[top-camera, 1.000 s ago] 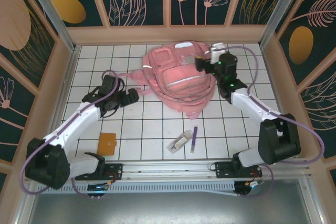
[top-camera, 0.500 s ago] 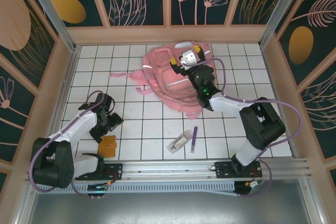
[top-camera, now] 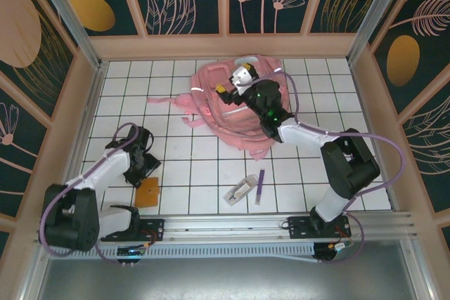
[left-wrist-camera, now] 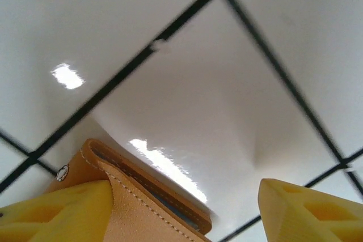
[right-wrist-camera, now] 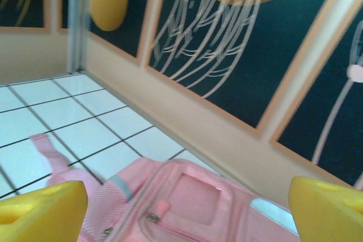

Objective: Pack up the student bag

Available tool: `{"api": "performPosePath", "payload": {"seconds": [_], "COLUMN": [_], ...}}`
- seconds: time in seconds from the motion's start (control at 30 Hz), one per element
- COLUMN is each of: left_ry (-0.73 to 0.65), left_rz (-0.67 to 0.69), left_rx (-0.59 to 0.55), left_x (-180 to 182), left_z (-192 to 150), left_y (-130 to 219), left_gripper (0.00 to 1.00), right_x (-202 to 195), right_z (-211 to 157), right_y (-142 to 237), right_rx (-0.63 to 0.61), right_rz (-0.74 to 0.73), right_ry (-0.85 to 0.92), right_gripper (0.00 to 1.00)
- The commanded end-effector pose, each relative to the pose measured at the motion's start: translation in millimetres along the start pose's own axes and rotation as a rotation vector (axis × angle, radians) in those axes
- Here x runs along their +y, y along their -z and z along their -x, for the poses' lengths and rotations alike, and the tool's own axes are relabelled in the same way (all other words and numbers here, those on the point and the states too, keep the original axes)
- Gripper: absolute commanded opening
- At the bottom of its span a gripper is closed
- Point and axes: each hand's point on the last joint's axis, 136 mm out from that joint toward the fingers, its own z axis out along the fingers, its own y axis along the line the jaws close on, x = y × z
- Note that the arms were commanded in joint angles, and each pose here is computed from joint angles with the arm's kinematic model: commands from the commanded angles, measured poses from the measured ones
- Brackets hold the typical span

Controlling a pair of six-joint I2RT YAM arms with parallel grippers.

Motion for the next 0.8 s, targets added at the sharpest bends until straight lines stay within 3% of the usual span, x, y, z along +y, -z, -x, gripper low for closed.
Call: {"api": "performPosePath", "payload": {"seconds": [0.0, 0.07, 0.17, 0.3, 0.5, 0.63, 0.77], "left_ry": [-0.058, -0.081, -0.091, -0.070, -0.084, -0.233, -0.251], "left_rz": [-0.285, -0.377, -0.345, -0.247, -0.185, -0.284, -0.272], "left_rx": [0.101, 0.103, 0.009, -0.057, -0.024, 0.066, 0.180], "left_x": [-88.8, -117.6, -125.0, -96.2, -55.0, -60.0, -54.1], "left_z": [5.2, 11.8, 33.8, 39.0, 19.0, -5.7, -25.0], "left_y": [-1.0, 7.5, 24.2, 35.0, 33.1, 18.7, -6.7], "left_gripper": [0.67, 0.64, 0.65, 0.72, 0.73, 0.67, 0.65], "right_x": [46.3, 81.4, 124.7, 158.0, 217.6, 240.4, 243.7], "right_z": [1.4, -10.6, -34.2, -46.4, -61.8, -73.3, -83.8], "right_y": [-3.8, 3.1, 19.4, 19.9, 27.3, 27.2, 25.1], "right_rx": [-0.013, -0.020, -0.047, -0.012, 0.011, -0.021, 0.031], "right_rz": [0.260, 0.443, 0.607, 0.733, 1.012, 1.021, 1.026], "right_ry": [0.018, 0.089, 0.249, 0.301, 0.264, 0.252, 0.243], "right_gripper": [0.88, 0.87, 0.87, 0.88, 0.87, 0.85, 0.82]}}
